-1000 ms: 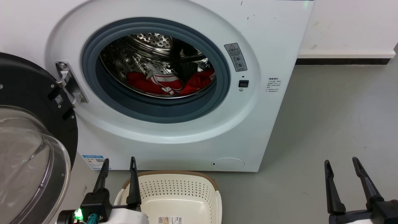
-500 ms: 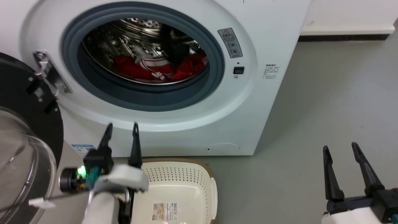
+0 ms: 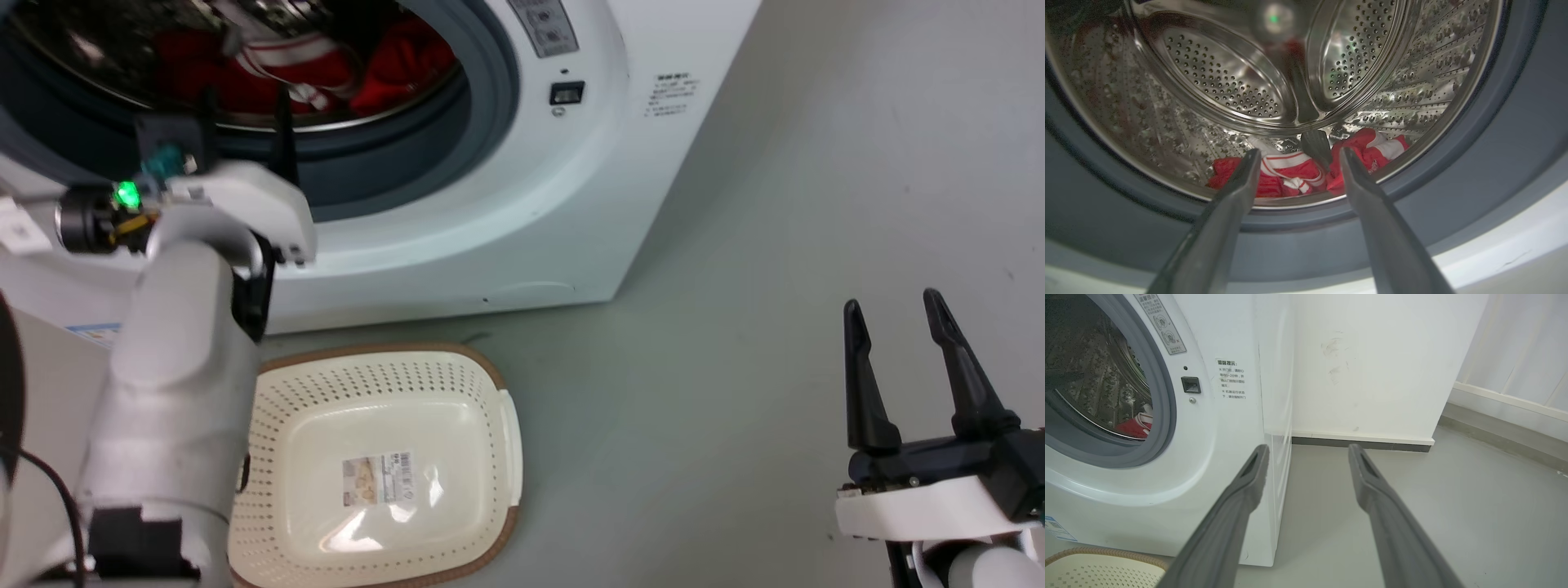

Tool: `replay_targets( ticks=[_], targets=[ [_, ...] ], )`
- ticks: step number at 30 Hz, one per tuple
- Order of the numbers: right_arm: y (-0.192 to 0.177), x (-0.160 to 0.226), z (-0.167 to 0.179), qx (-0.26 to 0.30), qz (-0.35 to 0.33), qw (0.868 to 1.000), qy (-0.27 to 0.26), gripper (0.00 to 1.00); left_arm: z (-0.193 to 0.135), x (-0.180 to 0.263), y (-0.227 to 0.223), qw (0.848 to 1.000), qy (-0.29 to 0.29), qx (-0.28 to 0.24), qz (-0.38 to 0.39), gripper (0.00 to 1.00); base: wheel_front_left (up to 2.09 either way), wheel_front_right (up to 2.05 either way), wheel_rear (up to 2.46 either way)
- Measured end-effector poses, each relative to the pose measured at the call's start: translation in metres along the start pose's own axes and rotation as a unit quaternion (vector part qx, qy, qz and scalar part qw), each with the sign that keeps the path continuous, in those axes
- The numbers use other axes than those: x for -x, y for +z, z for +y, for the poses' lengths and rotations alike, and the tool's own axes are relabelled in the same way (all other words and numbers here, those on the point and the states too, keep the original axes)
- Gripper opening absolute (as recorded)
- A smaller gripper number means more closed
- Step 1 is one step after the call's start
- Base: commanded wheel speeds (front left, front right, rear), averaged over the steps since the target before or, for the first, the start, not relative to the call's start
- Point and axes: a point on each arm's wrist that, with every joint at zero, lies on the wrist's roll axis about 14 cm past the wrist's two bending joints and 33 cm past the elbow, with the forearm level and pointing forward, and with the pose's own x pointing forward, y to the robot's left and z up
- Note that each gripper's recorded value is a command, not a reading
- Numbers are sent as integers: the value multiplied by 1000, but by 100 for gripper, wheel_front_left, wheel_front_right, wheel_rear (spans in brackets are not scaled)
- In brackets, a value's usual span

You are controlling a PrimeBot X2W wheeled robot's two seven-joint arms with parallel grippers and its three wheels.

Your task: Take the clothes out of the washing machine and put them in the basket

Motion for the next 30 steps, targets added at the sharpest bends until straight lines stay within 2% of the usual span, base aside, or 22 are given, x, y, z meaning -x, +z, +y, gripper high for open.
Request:
replay_targets(
  ticks=[13, 20, 30],
  targets=[
    [-36, -21, -19, -2, 42, 999, -28, 100, 14, -110, -45, 993, -1, -10, 117, 100, 0, 0, 0],
    [-60, -28, -26, -2, 71, 997, -38, 100, 27, -148, -82, 979, -2, -59, 197, 100, 0, 0, 0],
    [-90, -37, -30, 4, 102, 994, -41, 100, 25, -177, -133, 951, -7, -37, 307, 100, 0, 0, 0]
  ],
)
